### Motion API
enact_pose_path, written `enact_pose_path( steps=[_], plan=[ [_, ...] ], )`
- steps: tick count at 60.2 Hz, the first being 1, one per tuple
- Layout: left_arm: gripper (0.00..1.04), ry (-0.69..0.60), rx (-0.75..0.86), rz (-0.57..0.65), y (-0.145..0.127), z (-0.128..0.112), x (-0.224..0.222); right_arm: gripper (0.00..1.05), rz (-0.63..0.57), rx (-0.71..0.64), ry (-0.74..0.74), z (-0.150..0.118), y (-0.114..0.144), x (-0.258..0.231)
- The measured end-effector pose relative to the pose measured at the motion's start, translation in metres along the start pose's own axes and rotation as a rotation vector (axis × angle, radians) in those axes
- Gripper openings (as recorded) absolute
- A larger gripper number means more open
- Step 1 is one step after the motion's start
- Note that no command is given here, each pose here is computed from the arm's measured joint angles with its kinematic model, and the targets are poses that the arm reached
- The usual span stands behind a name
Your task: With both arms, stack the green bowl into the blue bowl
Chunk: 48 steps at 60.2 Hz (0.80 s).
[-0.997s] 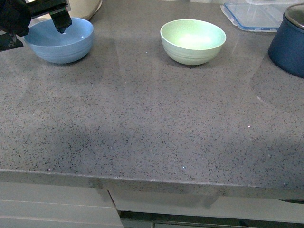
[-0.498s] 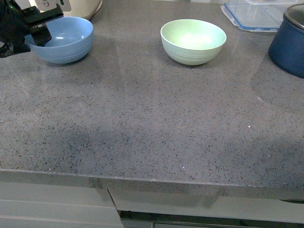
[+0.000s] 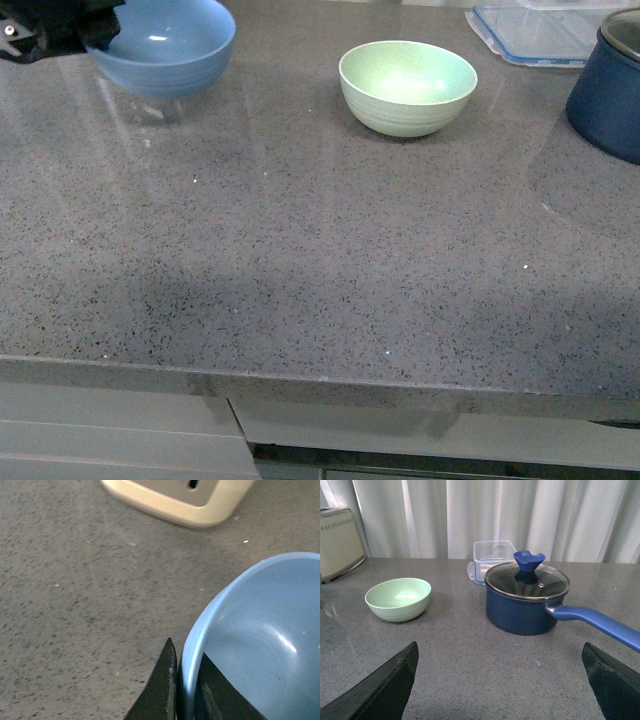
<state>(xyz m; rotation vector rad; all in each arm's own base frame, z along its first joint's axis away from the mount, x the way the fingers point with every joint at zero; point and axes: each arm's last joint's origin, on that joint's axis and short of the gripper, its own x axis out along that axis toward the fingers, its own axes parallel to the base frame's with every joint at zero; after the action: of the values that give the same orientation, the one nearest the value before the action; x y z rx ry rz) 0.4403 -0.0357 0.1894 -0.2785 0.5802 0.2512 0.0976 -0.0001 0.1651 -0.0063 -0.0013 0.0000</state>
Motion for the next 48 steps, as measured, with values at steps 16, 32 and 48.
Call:
enact_pose_path(
  steps=[16, 32, 48],
  plan=[
    [0.05, -0.037, 0.024, -0.077, -0.037, 0.015, -0.005, 0.95, 0.0, 0.0, 0.0, 0.0, 0.0, 0.0],
    [0.05, 0.017, 0.032, -0.086, -0.054, -0.001, 0.017, 0.95, 0.0, 0.0, 0.0, 0.0, 0.0, 0.0],
    [0.05, 0.053, 0.029, -0.093, -0.059, -0.015, 0.027, 0.95, 0.0, 0.0, 0.0, 0.0, 0.0, 0.0]
  ],
)
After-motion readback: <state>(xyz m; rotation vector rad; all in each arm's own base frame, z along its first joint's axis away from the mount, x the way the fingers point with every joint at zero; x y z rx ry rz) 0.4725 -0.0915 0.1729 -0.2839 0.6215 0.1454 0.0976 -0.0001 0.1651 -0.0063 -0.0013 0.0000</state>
